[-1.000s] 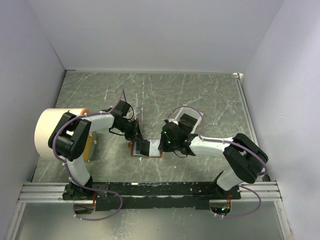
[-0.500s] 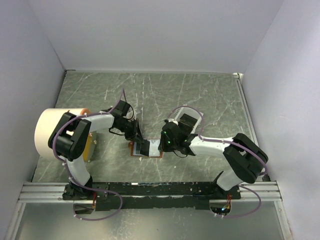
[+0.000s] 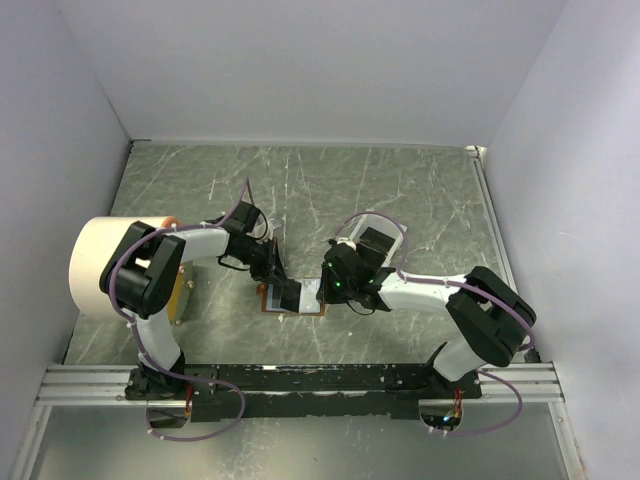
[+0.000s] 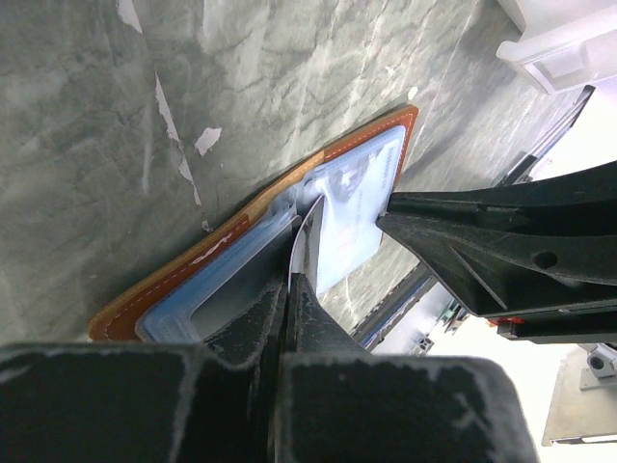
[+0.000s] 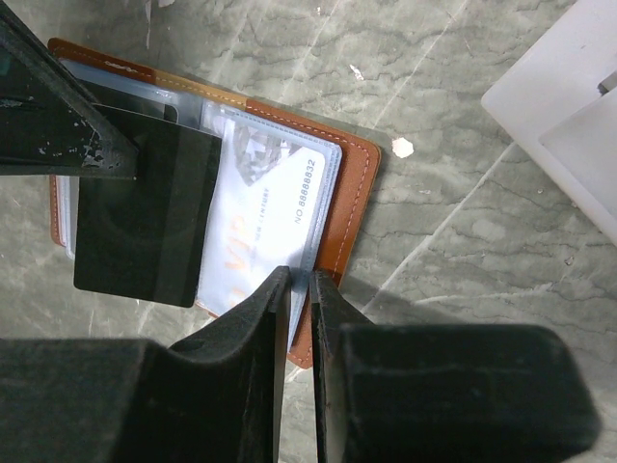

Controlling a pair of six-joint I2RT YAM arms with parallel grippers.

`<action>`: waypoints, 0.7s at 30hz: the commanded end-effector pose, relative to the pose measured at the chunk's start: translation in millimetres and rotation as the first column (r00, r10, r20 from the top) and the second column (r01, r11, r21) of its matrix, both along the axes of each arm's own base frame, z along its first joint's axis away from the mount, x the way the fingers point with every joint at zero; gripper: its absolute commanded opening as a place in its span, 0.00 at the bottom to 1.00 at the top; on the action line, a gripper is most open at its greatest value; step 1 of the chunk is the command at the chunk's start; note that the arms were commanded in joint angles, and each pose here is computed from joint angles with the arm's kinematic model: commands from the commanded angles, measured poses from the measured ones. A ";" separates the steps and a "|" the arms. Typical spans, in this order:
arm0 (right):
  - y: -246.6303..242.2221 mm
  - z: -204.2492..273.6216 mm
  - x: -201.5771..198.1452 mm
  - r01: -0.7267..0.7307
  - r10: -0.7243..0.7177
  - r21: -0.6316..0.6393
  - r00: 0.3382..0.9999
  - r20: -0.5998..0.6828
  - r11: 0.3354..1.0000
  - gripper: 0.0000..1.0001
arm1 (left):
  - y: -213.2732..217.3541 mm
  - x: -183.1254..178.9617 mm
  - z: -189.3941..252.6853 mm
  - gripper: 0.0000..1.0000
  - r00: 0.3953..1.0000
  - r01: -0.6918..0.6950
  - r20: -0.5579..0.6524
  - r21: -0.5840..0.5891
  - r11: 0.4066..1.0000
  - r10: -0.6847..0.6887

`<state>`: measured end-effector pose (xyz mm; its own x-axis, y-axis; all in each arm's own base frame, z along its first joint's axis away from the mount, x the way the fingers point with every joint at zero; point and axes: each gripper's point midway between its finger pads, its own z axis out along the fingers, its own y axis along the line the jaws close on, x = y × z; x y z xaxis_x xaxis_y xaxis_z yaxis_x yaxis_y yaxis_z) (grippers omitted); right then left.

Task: Put the credit cards into the card holder
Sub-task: Insert the credit card into the card holder.

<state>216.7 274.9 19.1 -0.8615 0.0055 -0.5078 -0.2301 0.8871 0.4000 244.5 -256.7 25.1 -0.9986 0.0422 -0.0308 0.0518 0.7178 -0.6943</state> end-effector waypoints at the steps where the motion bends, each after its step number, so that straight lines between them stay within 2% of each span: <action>1: -6.7 -9.8 -3.6 -0.003 0.002 -0.045 1.000 -0.014 0.999 0.14 | 0.4 9.4 -13.1 0.07 1.000 -0.008 0.029 0.028 1.000 0.007; 13: -7.3 -9.9 -5.2 -0.003 0.002 -0.039 1.000 -0.014 0.999 0.13 | 0.4 18.3 -15.4 0.07 0.997 0.012 0.079 0.049 0.999 -0.016; 21: -6.6 -10.2 -4.8 -0.005 0.005 -0.039 1.000 -0.015 0.999 0.13 | 2.1 14.2 -18.3 0.07 0.999 -0.018 0.049 0.060 0.998 0.015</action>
